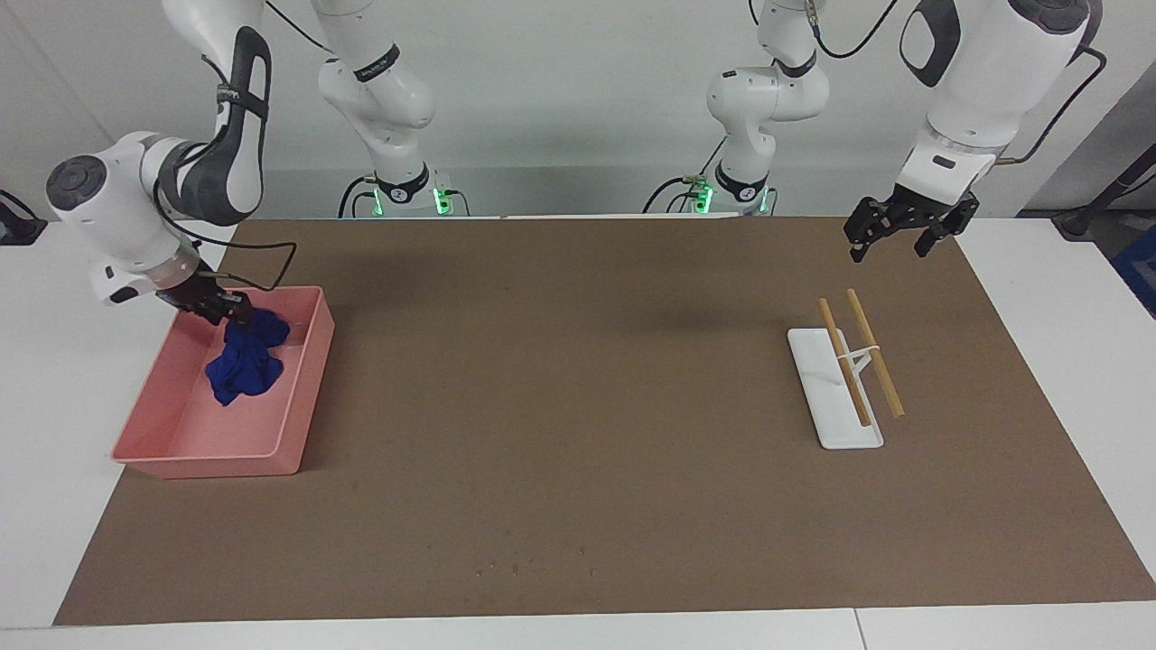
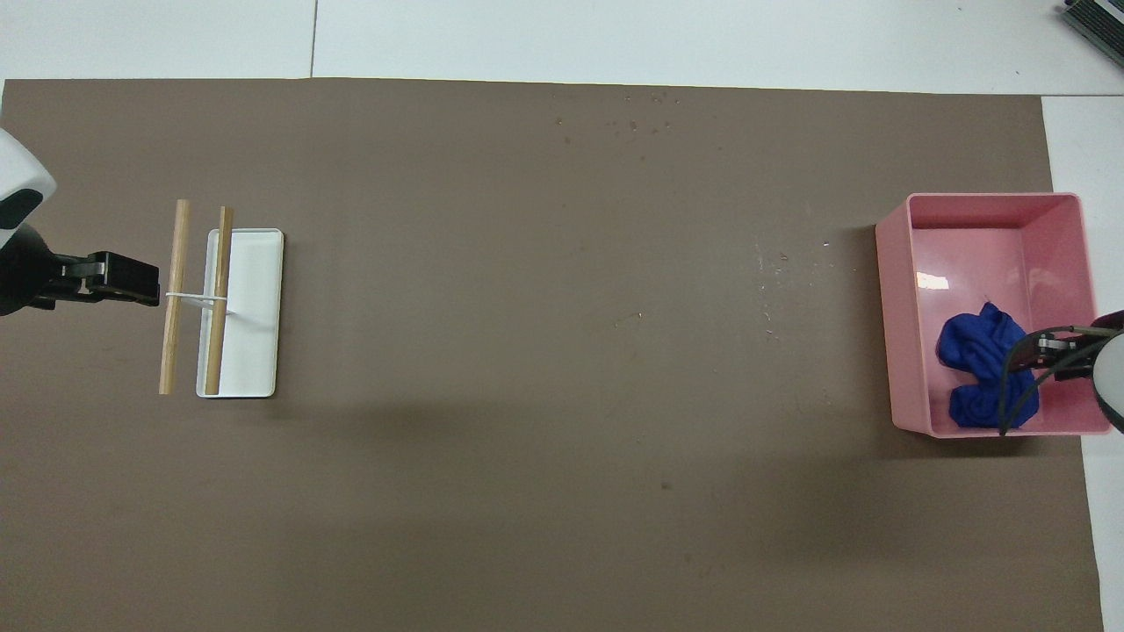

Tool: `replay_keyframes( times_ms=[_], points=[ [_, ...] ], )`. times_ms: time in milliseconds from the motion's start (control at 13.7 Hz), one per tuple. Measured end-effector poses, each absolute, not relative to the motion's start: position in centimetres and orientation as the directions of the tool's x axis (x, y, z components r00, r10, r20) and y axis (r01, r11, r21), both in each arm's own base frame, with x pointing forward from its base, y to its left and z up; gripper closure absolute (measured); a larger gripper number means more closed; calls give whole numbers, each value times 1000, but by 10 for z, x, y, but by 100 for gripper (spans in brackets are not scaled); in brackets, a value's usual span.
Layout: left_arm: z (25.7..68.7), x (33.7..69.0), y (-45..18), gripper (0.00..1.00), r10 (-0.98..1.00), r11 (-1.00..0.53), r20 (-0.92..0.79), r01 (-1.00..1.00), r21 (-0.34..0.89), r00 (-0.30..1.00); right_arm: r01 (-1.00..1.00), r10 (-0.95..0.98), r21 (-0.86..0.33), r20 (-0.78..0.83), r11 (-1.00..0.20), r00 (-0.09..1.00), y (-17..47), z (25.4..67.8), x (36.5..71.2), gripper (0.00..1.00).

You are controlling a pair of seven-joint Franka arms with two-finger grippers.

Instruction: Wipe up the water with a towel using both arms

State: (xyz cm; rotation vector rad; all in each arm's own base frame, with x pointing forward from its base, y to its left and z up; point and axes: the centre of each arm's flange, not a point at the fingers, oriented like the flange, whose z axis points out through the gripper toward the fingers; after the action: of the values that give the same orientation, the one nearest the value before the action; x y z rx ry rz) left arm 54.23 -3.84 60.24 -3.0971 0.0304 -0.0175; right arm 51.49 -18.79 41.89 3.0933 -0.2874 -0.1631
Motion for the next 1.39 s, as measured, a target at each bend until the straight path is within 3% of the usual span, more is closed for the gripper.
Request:
replay_keyframes(
  times_ms=[220,732,1392],
  points=[
    [602,542,-38,0,-20,-999,11,-19,-44,1000,-124,-127,59,-41,-990,991,-151,484,528,1],
    [603,542,-38,0,-20,-999,11,-19,-44,1000,-146,-146,73,5,-987,989,-25,578,545,0],
    [628,539,-43,0,-19,-1000,16,-19,3,1000,-123,-122,62,26,-990,992,0,628,544,0]
  ],
)
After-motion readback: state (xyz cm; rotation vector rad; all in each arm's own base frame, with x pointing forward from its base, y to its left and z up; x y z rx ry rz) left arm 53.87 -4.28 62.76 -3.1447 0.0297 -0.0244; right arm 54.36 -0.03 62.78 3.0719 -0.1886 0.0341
